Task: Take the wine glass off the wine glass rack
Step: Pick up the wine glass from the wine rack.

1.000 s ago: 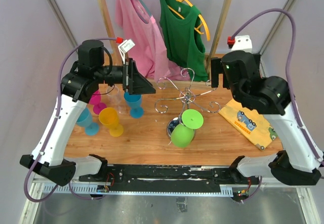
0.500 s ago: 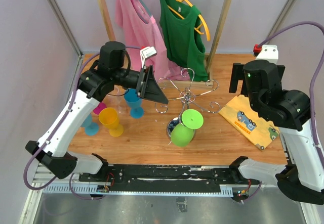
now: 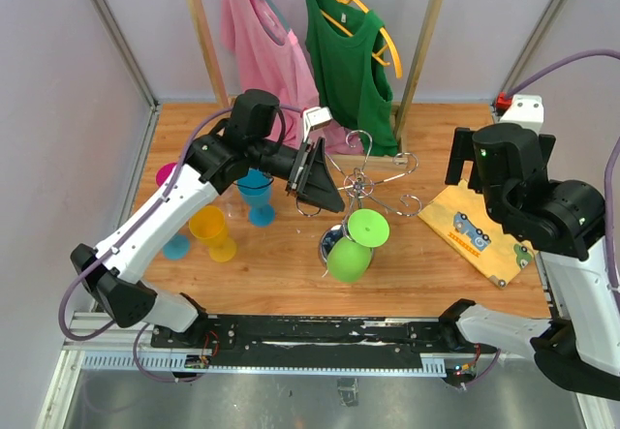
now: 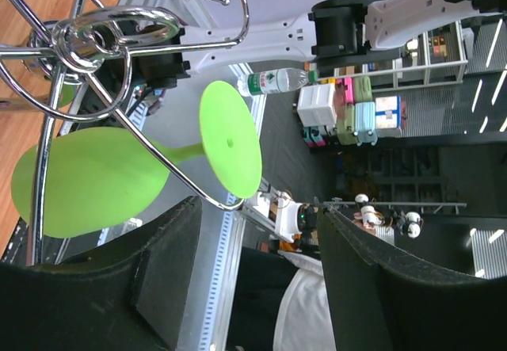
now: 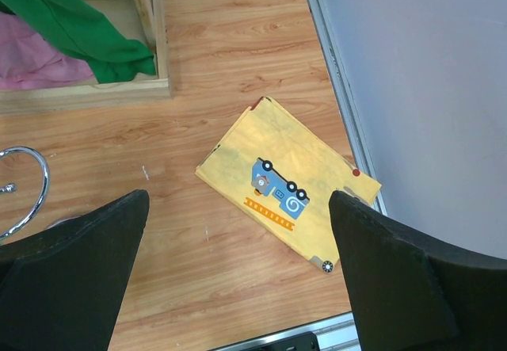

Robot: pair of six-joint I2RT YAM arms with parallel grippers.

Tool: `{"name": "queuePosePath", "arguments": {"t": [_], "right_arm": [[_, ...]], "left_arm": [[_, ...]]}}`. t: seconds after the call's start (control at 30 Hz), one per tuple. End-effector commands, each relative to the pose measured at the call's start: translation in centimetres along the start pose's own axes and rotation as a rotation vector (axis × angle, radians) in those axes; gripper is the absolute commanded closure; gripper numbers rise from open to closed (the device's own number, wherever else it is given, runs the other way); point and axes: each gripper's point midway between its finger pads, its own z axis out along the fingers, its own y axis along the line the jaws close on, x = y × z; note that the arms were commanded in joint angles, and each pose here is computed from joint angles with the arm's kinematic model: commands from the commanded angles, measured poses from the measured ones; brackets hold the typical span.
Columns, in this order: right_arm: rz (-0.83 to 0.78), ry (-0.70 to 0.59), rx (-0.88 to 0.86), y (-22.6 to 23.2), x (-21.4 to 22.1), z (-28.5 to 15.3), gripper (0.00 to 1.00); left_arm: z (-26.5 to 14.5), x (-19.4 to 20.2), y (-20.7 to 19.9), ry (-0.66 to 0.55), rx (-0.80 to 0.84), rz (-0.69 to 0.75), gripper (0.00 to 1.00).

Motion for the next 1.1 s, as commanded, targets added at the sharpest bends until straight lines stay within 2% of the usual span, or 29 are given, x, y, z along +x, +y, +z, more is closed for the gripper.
{"name": "queuePosePath", "arguments": {"t": [0.0,0.5,1.07], "right_arm": [[0.020,0.006,0.059,-1.4,0.5,0.1,0.02],[0.056,0.004,0.057,-2.3,1.8,-0.5,0.02],[0.063,0.027,0.031,-1.8,2.5,-0.6,0.02]], "left_arm": [[0.8,-0.2,0.1,0.010,0.006,-0.008,0.36],[2.3,-1.8,-0.2,0.018,0.009,0.020,0.36],[1.4,0.2,-0.8,0.015,0.011,0.058,0.37]]}}
